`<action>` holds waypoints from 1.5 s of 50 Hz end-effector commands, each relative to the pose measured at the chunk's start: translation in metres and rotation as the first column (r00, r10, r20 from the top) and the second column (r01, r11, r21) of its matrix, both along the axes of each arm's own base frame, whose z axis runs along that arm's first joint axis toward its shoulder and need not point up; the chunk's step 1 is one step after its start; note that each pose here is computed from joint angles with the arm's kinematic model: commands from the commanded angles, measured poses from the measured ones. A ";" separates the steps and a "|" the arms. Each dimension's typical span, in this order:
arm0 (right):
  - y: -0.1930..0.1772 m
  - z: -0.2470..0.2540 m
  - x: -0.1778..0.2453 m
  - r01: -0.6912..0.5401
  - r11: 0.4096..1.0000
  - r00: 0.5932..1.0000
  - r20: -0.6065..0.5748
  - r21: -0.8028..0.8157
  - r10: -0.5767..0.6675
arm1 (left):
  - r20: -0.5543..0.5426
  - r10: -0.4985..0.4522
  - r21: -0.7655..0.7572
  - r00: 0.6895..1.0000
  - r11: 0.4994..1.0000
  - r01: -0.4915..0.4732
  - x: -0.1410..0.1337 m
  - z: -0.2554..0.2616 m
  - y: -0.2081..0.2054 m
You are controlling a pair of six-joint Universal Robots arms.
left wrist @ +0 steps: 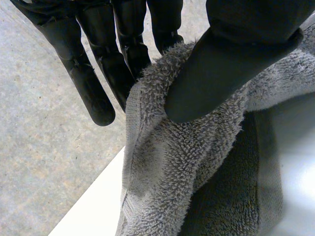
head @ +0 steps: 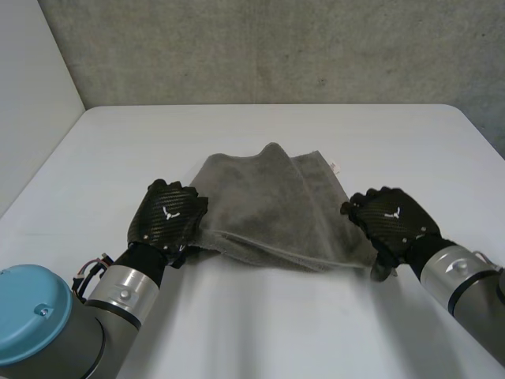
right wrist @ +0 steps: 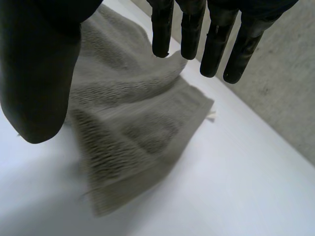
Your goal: Fold the towel.
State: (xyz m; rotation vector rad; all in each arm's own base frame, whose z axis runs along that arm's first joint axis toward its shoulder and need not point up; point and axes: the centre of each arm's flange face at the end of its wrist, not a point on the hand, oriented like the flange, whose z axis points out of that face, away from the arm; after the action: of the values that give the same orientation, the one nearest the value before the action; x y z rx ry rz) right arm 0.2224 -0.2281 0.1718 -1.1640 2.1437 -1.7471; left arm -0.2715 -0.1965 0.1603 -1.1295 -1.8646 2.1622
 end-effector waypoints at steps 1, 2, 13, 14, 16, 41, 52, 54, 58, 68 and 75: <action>0.011 -0.012 0.002 0.019 0.992 0.994 0.103 0.123 -0.032 | 0.002 0.000 0.001 1.000 1.000 0.000 0.000 -0.001 0.000; 0.011 -0.019 0.005 0.019 0.989 0.993 0.113 0.145 -0.035 | 0.001 0.001 0.000 1.000 1.000 -0.001 0.000 0.000 0.000; -0.013 -0.039 0.011 0.036 0.991 0.993 0.107 0.128 -0.049 | 0.005 0.000 0.010 1.000 1.000 0.000 0.000 -0.004 0.000; -0.017 -0.038 0.010 0.043 0.992 0.992 0.110 0.118 -0.056 | 0.005 0.000 0.010 1.000 1.000 0.000 0.000 -0.004 0.000; -0.020 -0.035 0.010 0.048 0.994 0.992 0.112 0.102 -0.059 | 0.005 0.001 0.010 1.000 1.000 -0.002 0.000 -0.004 -0.001; -0.069 0.006 -0.063 0.288 0.956 0.947 0.166 -0.055 -0.276 | -0.022 0.115 0.003 0.993 0.993 -0.115 0.021 -0.011 -0.042; -0.070 0.005 -0.063 0.288 0.956 0.947 0.165 -0.054 -0.276 | -0.014 0.076 0.047 0.997 0.996 -0.075 0.028 -0.013 -0.055; -0.070 0.005 -0.063 0.288 0.956 0.947 0.165 -0.054 -0.276 | -0.001 0.070 0.083 0.998 0.994 -0.070 0.031 -0.017 -0.061; -0.069 0.005 -0.063 0.287 0.957 0.947 0.165 -0.051 -0.275 | -0.002 0.071 0.100 0.997 0.992 -0.070 0.035 -0.014 -0.071; -0.070 0.002 -0.063 0.287 0.957 0.947 0.164 -0.043 -0.277 | -0.163 0.129 0.308 0.978 0.948 -0.074 0.040 0.010 -0.126; -0.069 -0.001 -0.062 0.285 0.958 0.948 0.160 -0.033 -0.277 | -0.197 0.033 0.482 0.980 0.874 0.068 0.022 0.013 -0.140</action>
State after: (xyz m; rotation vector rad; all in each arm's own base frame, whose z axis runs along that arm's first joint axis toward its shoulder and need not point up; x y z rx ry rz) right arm 0.1595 -0.2974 0.1729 -0.7300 2.2645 -1.9594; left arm -0.2359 -0.3285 0.1717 -0.7600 -2.1246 1.7724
